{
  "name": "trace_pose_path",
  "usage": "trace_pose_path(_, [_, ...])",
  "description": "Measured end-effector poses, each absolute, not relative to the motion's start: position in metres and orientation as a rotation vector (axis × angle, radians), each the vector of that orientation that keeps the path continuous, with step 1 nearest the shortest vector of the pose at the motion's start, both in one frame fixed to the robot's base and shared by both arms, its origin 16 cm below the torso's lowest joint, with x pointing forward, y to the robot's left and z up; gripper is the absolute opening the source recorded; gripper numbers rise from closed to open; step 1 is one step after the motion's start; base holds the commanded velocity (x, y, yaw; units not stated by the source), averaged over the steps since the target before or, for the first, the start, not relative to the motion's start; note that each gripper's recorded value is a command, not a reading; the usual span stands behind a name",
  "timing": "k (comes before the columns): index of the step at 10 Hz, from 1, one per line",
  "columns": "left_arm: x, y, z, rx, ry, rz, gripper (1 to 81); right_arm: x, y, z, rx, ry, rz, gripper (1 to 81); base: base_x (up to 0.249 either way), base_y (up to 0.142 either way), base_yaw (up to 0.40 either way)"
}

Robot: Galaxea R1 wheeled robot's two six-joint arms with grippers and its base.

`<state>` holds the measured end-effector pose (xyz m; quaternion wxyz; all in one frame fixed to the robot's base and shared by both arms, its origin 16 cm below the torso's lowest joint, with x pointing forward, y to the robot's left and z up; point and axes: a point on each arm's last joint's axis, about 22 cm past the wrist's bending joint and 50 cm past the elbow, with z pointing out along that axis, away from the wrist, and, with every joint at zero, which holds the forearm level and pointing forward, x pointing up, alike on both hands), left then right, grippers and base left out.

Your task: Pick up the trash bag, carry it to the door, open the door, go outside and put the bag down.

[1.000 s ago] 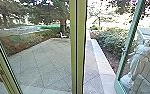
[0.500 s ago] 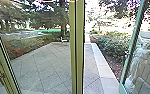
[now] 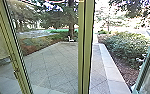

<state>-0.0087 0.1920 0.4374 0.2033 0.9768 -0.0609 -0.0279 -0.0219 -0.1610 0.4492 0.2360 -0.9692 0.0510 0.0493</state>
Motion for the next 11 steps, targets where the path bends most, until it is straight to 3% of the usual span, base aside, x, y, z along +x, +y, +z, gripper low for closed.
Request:
trace_pose_path(6, [0.006, 0.196, 0.423, 2.807, -0.189, -0.02, 1.0, -0.025, -0.145, 0.433, -2.713, 0.169, 0.083, 81.1, 0.0, 0.0, 0.0])
trace_pose_path(11, [0.019, 0.2, 0.421, 2.829, -0.188, 0.059, 1.0, -0.038, -0.13, 0.429, -2.724, 0.154, 0.052, 81.1, 0.0, 0.0, 0.0])
